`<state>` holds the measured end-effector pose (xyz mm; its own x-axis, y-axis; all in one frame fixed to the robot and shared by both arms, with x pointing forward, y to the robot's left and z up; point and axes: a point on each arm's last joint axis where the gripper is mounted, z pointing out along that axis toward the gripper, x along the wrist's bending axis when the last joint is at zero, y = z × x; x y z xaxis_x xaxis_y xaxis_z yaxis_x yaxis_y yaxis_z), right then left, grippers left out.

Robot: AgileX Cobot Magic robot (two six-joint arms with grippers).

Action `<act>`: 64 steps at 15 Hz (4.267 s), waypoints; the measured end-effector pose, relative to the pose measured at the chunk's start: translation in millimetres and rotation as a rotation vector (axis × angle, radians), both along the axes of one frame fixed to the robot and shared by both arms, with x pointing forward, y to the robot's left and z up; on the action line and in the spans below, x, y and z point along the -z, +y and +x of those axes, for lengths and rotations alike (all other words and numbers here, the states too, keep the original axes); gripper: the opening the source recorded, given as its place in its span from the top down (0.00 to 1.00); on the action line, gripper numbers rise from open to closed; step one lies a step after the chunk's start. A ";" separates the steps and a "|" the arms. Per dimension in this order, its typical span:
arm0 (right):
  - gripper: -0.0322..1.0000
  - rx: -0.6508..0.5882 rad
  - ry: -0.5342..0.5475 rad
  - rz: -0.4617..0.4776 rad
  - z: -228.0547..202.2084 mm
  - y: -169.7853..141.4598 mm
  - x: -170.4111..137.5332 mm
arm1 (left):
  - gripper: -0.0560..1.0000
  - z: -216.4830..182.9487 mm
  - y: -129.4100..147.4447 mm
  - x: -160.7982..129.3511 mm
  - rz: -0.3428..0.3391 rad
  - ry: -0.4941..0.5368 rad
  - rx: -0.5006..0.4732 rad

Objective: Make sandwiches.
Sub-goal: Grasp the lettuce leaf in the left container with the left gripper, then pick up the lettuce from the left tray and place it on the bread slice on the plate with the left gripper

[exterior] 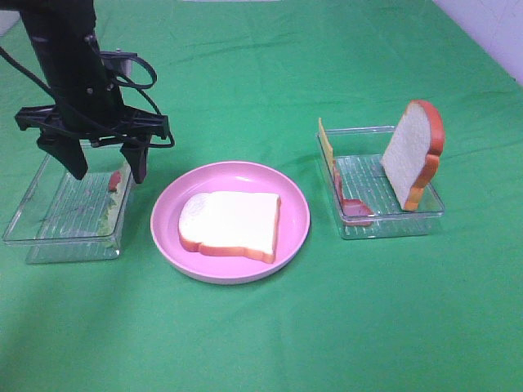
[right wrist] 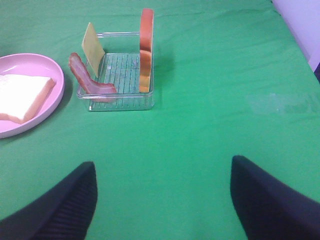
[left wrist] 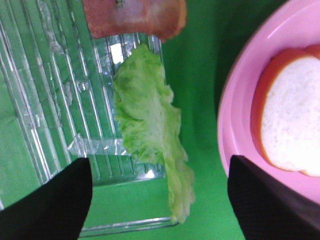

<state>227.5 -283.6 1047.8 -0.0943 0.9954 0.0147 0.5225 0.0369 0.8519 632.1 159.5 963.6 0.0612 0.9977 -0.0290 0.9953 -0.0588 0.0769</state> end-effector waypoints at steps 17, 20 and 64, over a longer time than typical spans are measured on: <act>0.29 0.000 0.000 0.000 0.0 0.0 0.0 | 0.70 5.6 -3.0 19.7 -0.007 0.012 -0.008; 0.29 0.000 0.000 0.000 0.0 0.0 0.0 | 0.86 5.9 -3.1 19.7 -0.009 0.008 -0.008; 0.29 0.000 0.000 0.000 0.0 0.0 0.0 | 0.91 -21.5 -111.1 23.6 -0.201 -0.171 0.234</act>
<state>227.5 -283.6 1047.8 -0.0943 0.9954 0.0147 0.5225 0.0369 0.8519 610.6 48.4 939.9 0.3088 0.9314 -0.1926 0.9283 -0.2510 0.2743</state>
